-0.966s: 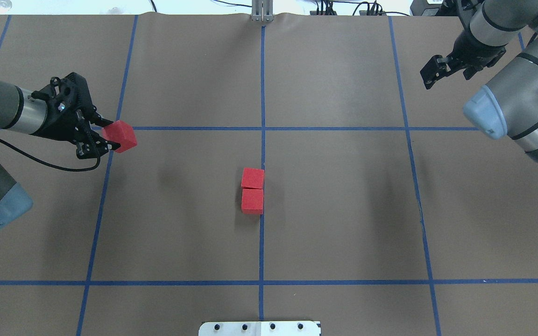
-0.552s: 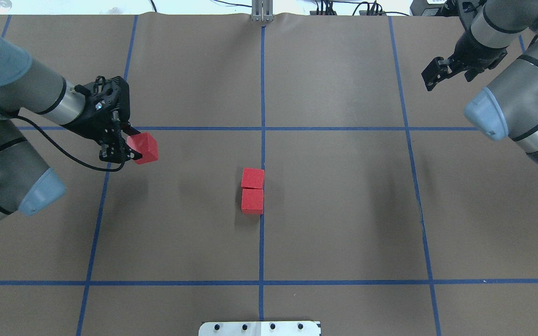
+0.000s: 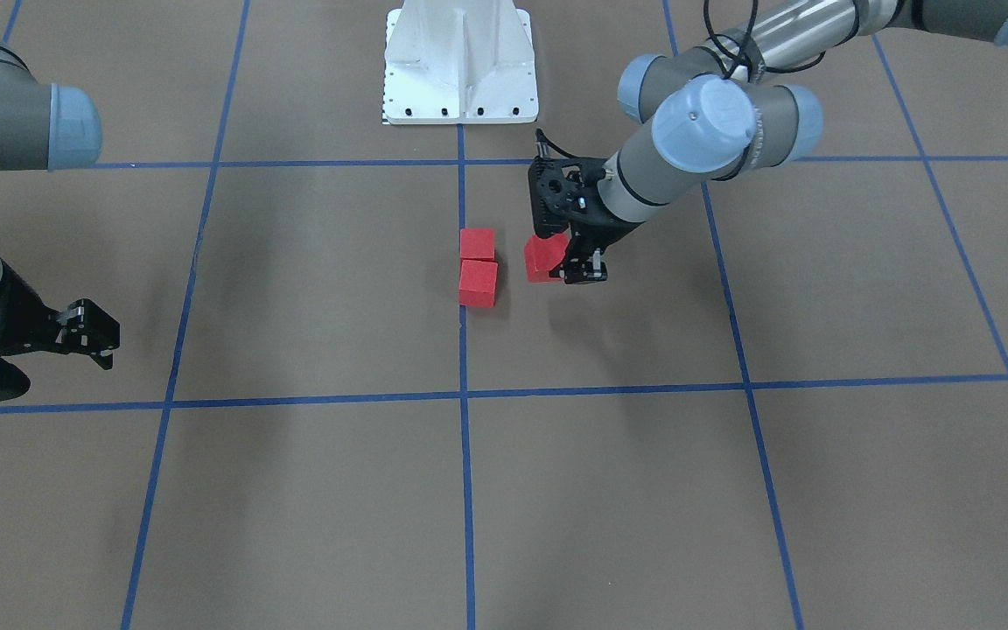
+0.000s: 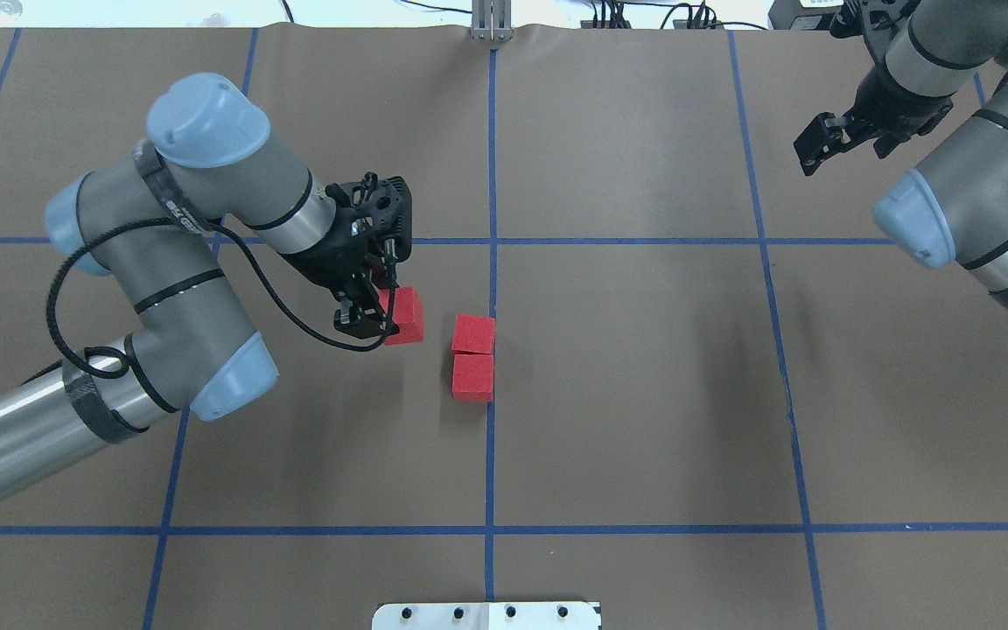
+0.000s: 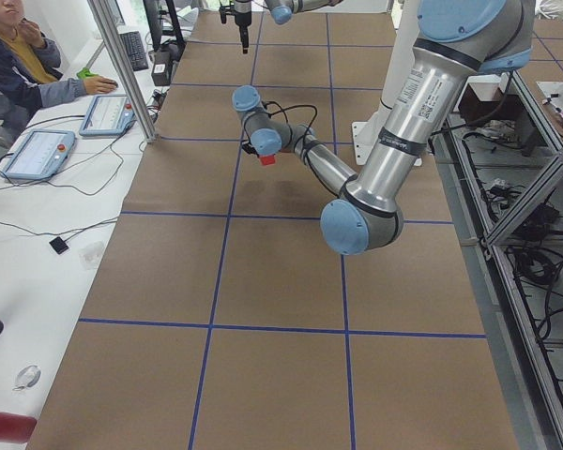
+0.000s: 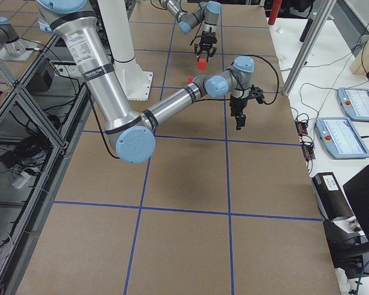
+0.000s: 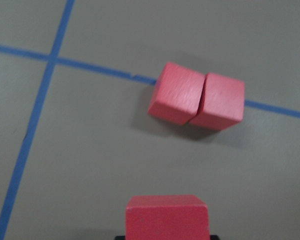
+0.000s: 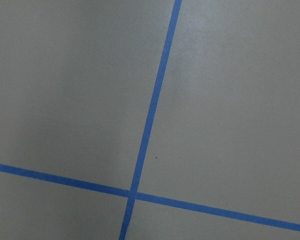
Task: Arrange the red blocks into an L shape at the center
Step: 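Carry the red cube with the left gripper toward the two center cubes, then lower the red cube beside the farther center cube with the left gripper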
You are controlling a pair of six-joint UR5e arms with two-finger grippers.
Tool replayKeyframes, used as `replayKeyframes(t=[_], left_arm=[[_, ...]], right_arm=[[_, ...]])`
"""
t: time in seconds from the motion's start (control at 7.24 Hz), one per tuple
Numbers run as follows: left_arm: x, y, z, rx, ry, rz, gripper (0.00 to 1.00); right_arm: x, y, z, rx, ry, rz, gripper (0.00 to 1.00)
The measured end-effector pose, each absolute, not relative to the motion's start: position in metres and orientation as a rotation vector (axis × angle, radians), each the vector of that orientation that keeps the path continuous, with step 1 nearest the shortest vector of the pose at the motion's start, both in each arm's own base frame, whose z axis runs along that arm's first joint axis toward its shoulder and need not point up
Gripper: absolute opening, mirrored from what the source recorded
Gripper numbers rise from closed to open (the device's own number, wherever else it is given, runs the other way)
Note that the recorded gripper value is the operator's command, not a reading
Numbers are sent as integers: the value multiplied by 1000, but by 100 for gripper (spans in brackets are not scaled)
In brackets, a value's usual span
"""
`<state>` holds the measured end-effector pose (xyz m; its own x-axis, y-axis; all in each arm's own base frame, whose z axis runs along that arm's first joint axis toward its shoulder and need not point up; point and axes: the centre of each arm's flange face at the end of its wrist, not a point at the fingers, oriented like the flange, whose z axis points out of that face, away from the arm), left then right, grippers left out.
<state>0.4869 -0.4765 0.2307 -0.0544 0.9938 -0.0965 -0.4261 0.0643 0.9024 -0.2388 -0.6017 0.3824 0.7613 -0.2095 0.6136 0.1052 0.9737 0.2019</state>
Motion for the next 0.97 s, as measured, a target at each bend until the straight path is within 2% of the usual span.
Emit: replayKeyframes(t=[0.41, 0.97], left_arm=[[519, -469, 236, 920, 923, 1411, 0], [489, -491, 234, 941, 921, 1397, 0]], right_arm=[[-236, -596, 400, 174, -699, -177, 99], [-236, -595, 398, 177, -703, -173, 99]])
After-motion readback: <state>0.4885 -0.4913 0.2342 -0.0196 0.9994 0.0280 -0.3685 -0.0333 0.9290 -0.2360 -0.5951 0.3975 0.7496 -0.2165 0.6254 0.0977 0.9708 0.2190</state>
